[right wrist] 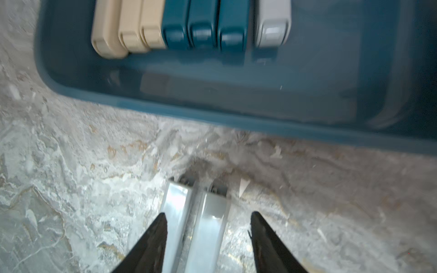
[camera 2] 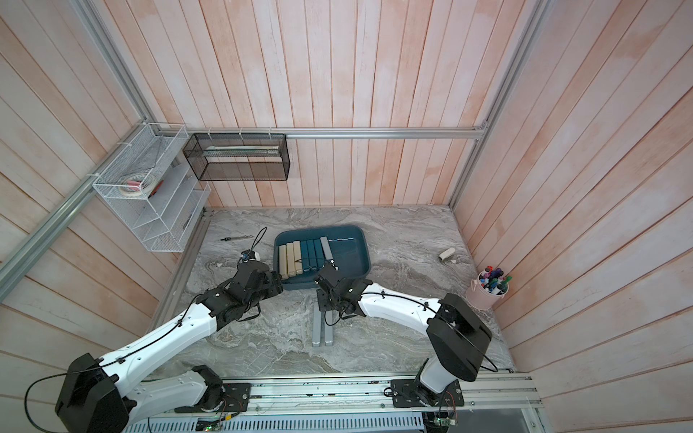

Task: Put the pruning pliers into the storage box
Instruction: Pick up the pruning pliers from the center of the board.

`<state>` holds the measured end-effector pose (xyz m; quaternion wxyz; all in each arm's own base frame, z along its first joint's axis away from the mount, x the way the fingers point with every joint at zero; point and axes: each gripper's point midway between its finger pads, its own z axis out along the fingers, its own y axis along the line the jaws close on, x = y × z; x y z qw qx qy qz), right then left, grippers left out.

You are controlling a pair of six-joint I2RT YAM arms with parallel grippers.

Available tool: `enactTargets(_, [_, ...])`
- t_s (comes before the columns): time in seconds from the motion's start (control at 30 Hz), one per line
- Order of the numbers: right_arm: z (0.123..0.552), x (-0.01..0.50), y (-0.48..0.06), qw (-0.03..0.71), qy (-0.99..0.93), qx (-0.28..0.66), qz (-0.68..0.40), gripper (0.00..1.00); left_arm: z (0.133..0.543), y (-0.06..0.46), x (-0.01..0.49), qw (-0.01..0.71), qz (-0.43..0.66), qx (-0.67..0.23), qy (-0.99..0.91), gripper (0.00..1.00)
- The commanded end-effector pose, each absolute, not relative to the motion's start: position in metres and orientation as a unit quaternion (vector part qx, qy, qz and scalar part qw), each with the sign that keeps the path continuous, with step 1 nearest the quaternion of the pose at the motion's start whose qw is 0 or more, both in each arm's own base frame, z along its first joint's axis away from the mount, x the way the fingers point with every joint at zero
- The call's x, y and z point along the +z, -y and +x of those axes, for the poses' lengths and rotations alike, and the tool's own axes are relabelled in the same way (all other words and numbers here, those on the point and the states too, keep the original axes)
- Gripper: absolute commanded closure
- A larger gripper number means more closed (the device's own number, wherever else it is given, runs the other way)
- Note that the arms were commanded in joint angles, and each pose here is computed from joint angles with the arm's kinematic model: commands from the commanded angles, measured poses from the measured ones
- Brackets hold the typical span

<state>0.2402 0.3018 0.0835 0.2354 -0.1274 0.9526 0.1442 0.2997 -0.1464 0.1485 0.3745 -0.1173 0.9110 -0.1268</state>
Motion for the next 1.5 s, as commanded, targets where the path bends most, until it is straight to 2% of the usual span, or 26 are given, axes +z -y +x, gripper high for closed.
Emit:
enactTargets(0.0, [0.227, 0.073, -0.310, 0.206, -0.960, 0.164, -0.100, 0.42, 0.302, 0.144, 0.144, 0.377, -0.117, -0.119, -0.911, 0.29])
enactTargets(0.67, [0.217, 0.045, -0.293, 0.169, -0.975, 0.124, -0.077, 0.46, 0.304, 0.148, 0.144, 0.373, -0.114, -0.123, -0.913, 0.29])
enactTargets(0.97, [0.215, 0.028, -0.292, 0.148, -0.979, 0.112, -0.085, 0.54, 0.306, 0.149, 0.145, 0.374, -0.113, -0.123, -0.912, 0.29])
enactTargets(1.23, [0.217, 0.024, -0.289, 0.143, -0.980, 0.114, -0.081, 0.55, 0.305, 0.149, 0.145, 0.373, -0.111, -0.123, -0.913, 0.29])
enactTargets(1.47, [0.218, 0.024, -0.291, 0.140, -0.979, 0.116, -0.090, 0.68, 0.308, 0.150, 0.144, 0.372, -0.111, -0.123, -0.913, 0.29])
